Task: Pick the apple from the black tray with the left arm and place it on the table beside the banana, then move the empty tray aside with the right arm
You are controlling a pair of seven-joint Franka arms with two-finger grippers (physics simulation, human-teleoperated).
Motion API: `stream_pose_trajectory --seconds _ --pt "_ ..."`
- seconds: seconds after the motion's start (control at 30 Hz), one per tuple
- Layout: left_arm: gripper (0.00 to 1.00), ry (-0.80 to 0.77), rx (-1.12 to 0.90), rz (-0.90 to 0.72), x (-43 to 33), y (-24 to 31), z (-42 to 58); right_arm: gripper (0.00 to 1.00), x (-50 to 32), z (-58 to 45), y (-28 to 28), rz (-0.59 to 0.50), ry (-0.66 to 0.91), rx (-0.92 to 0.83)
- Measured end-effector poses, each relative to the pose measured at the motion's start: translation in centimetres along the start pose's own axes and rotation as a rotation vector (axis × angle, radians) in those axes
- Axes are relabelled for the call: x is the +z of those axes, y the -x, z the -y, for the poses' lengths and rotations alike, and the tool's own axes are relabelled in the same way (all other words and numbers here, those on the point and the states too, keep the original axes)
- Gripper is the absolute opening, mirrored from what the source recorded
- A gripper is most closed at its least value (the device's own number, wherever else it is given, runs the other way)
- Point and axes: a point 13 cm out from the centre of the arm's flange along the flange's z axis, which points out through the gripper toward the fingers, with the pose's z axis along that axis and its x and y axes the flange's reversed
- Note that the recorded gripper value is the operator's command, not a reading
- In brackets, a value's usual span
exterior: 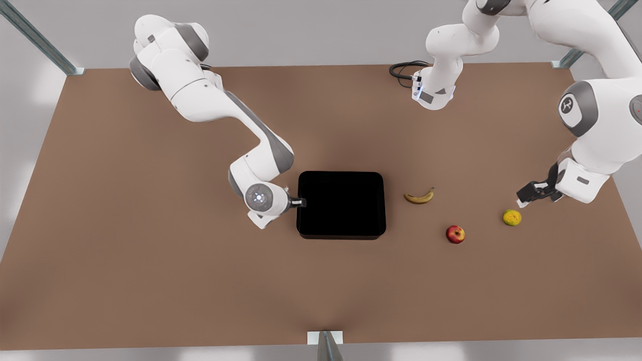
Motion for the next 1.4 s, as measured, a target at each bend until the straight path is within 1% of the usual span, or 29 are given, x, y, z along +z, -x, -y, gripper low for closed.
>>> stream_pose_trajectory --seconds 0.07,0.2,0.27,0.47,0.5,0.57,0.6,0.63,0.77,0.8,0.87,1.03,1.1,1.17,1.3,1.4 --pt "1.00 -0.006 0.009 -0.008 0.3 -0.1 0.3 1.00 1.2 -0.9 -0.2 0.004 0.000 0.012" --pt "1.00 -0.039 -0.004 -0.079 5.1 0.3 -0.1 1.00 4.7 -1.5 -0.9 -0.013 -0.012 0.042" --pt "1.00 -0.050 0.031 -0.077 5.6 0.8 1.8 1.00 6.6 -1.6 -1.0 -0.021 -0.014 0.060" --pt "1.00 -0.055 0.052 -0.087 6.3 1.2 0.2 0.98 9.4 -2.1 -0.5 -0.017 -0.003 0.105" --pt "1.00 -0.056 0.063 -0.091 6.5 1.0 0.5 0.95 9.5 -2.1 -0.4 -0.014 0.000 0.111" --pt "1.00 -0.057 0.084 -0.097 6.7 0.8 1.1 0.72 9.6 -2.2 -0.2 -0.008 0.005 0.123" --pt "1.00 -0.057 0.093 -0.099 6.7 0.7 1.3 0.57 9.6 -2.2 0.0 -0.006 0.008 0.130" --pt "1.00 -0.057 0.100 -0.100 6.8 0.7 1.4 0.46 9.5 -2.3 0.0 -0.004 0.011 0.136" --pt "1.00 -0.056 0.120 -0.106 6.9 0.5 1.4 0.30 9.3 -2.4 0.3 0.001 0.024 0.155" --pt "1.00 -0.056 0.124 -0.108 6.9 0.4 1.4 0.29 9.3 -2.4 0.3 0.002 0.025 0.160" --pt "1.00 -0.055 0.132 -0.110 6.9 0.4 1.4 0.25 9.2 -2.4 0.5 0.004 0.027 0.168" --pt "1.00 -0.055 0.147 -0.113 6.9 0.3 1.3 0.23 8.1 -2.3 0.9 0.016 0.037 0.183" --pt "1.00 -0.054 0.153 -0.114 6.9 0.3 1.3 0.22 6.6 -2.4 1.0 0.022 0.053 0.183" --pt "1.00 -0.054 0.157 -0.114 6.9 0.3 1.3 0.19 5.3 -2.5 0.9 0.026 0.061 0.179" --pt "1.00 -0.054 0.165 -0.117 7.0 0.2 1.3 0.18 2.0 -1.0 1.0 0.028 0.061 0.178" --pt "1.00 -0.052 0.171 -0.119 7.1 0.1 1.3 0.18 -2.0 1.3 0.9 0.027 0.046 0.175"
